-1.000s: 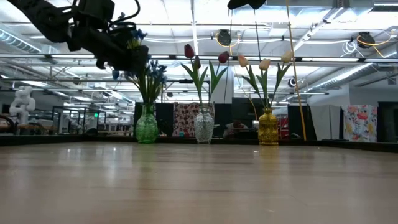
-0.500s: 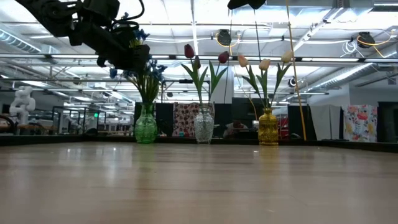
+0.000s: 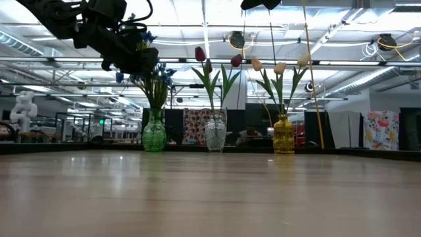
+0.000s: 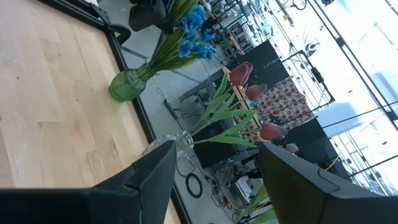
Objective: Sort flowers into vase by color
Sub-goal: Put the blue flowers into the green flower vase
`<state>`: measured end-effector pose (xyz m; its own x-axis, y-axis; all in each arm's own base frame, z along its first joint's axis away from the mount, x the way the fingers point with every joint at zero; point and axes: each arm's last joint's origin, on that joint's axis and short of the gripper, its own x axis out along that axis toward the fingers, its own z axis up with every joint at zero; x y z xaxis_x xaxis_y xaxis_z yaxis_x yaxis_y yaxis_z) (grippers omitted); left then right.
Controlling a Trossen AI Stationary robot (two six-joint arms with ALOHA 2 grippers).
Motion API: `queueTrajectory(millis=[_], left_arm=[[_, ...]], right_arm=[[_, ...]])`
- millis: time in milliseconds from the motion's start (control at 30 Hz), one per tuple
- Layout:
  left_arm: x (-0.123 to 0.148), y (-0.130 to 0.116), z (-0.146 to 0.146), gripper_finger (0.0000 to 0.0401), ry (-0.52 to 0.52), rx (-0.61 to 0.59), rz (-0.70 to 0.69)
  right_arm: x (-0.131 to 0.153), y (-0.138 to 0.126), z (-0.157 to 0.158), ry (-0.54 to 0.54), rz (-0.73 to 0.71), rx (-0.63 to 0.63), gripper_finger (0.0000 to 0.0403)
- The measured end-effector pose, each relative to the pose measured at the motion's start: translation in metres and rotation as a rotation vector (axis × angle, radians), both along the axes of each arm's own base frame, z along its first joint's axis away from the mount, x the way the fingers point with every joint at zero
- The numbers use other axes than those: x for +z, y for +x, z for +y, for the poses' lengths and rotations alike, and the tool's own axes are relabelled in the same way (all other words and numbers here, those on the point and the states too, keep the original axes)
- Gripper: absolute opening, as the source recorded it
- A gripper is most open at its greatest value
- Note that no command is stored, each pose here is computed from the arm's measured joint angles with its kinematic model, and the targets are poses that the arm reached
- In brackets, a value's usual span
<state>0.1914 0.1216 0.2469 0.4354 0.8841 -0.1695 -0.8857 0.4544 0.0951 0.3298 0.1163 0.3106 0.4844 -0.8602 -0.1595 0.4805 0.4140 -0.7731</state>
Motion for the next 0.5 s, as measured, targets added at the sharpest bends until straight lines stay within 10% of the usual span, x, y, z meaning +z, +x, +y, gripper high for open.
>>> queueTrajectory(millis=[500], left_arm=[[0.011,0.003,0.001,0.0075,0.011,-0.004,-0.009]], right_arm=[[0.000,0.000,0.000,0.000,0.000,0.000,0.0222]])
